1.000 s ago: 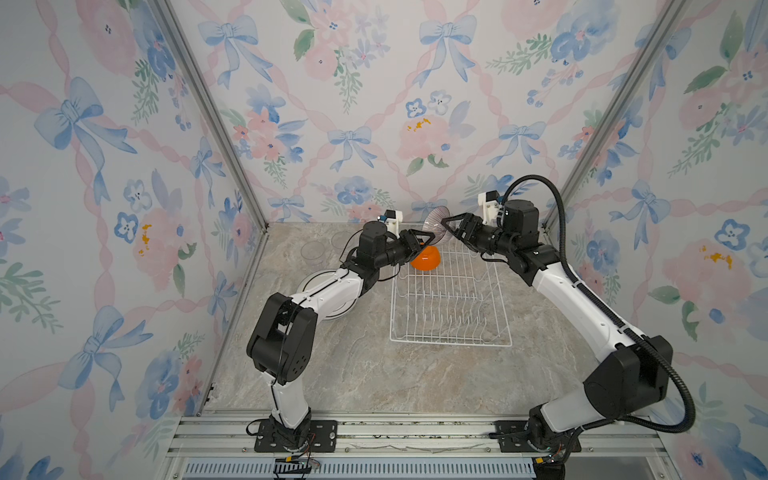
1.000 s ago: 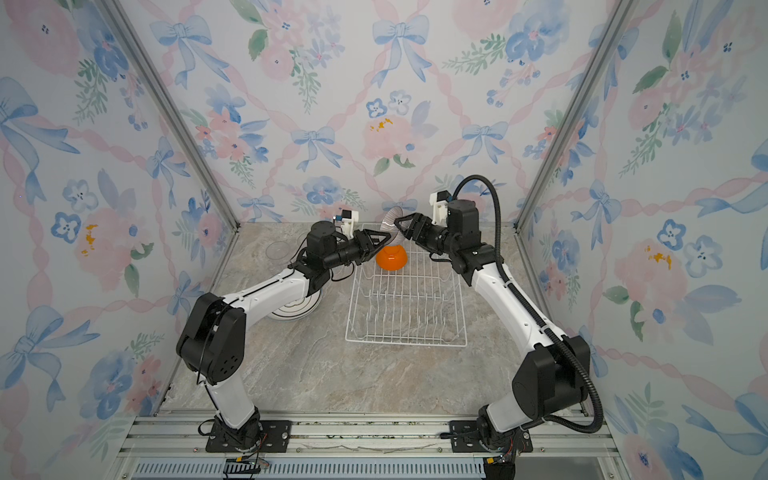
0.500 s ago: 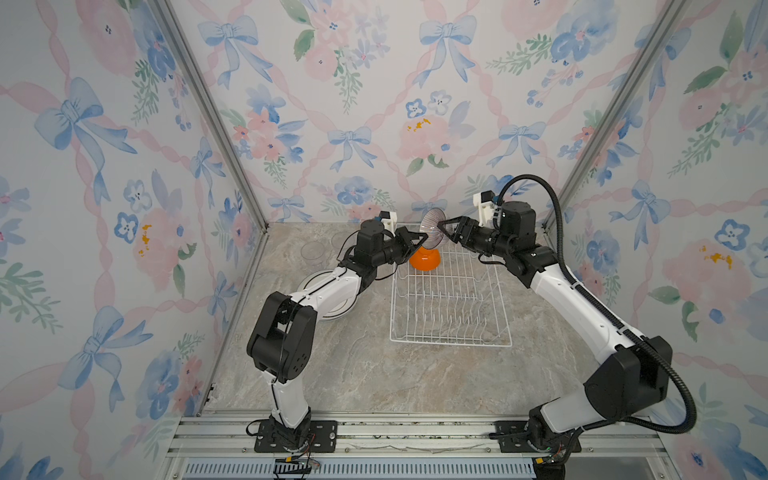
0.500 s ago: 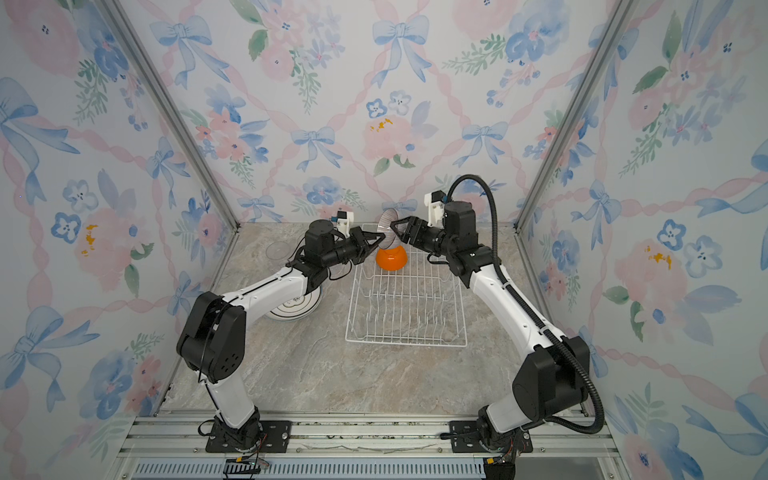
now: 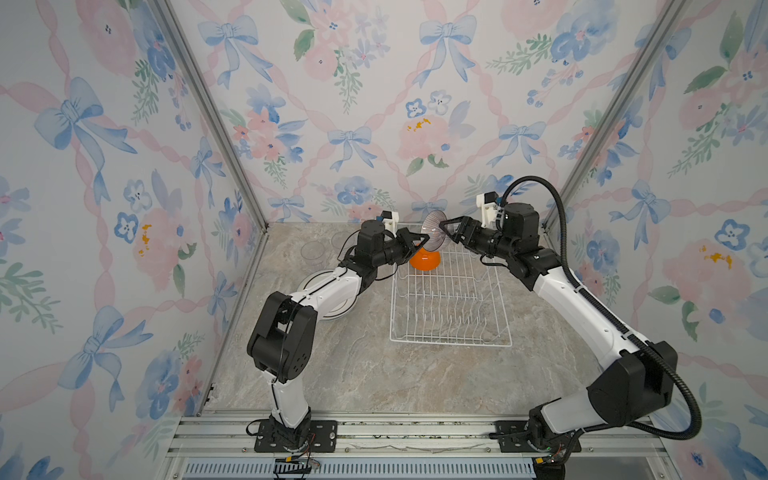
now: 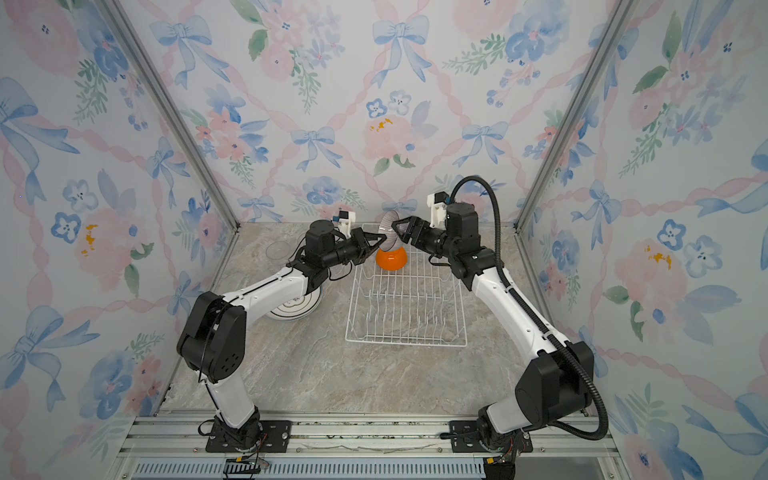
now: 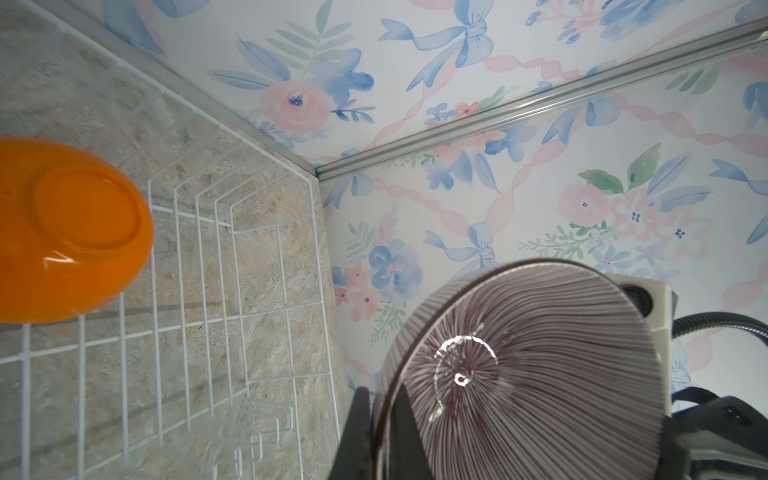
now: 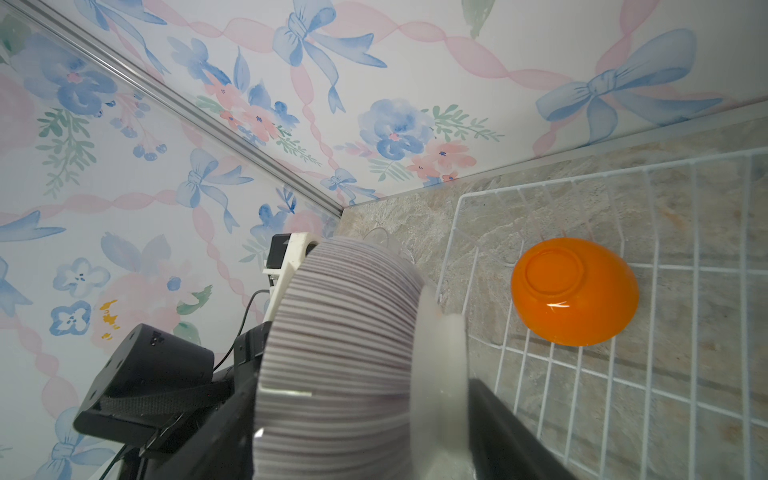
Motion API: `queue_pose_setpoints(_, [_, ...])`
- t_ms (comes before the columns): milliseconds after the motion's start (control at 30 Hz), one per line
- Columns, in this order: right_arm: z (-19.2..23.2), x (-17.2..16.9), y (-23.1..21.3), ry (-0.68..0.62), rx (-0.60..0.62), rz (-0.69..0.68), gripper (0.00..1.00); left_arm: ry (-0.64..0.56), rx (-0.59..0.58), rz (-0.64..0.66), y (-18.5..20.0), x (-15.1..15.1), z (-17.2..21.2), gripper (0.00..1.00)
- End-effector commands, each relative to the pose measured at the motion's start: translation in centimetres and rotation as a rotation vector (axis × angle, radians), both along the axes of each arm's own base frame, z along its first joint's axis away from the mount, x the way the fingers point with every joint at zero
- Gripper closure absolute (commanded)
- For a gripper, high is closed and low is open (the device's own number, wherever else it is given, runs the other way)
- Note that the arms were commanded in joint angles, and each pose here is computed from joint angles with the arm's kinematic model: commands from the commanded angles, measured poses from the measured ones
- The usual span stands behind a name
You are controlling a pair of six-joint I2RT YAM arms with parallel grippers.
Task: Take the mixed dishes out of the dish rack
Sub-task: 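Hold the striped bowl out with the right gripper while the left gripper grasps it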
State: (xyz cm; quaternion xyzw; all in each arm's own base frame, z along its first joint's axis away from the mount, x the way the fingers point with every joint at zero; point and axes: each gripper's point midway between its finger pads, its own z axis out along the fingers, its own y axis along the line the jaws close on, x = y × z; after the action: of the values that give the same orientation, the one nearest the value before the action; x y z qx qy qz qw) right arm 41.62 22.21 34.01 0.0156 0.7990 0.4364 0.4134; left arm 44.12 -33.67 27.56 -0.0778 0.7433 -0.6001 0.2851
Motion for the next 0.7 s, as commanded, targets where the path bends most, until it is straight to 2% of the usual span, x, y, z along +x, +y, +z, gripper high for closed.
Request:
queue_pose_setpoints(0, [1.1, -0.4, -0.6, -0.024, 0.012, -0.019, 0.22, -0.081, -0.010, -0.024, -0.3, -0.1, 1.5, 1.00])
queue_pose_setpoints(233, [0.2, 0.0, -2.1, -0.017, -0.059, -0.095, 0.18, -0.100, 0.004, -0.020, -0.1, -0.2, 2.0, 1.00])
queue_pose_setpoints(367, [0.0, 0.1, -1.9, -0.011, -0.064, -0.093, 0.16, -0.116, 0.045, 0.010, 0.6, -0.1, 2.0, 1.00])
queue_pose_setpoints(667, [0.6, -0.4, -1.9, -0.019, -0.051, -0.095, 0.11, -0.148, 0.042, 0.020, 0.9, -0.4, 3.3, 1.00])
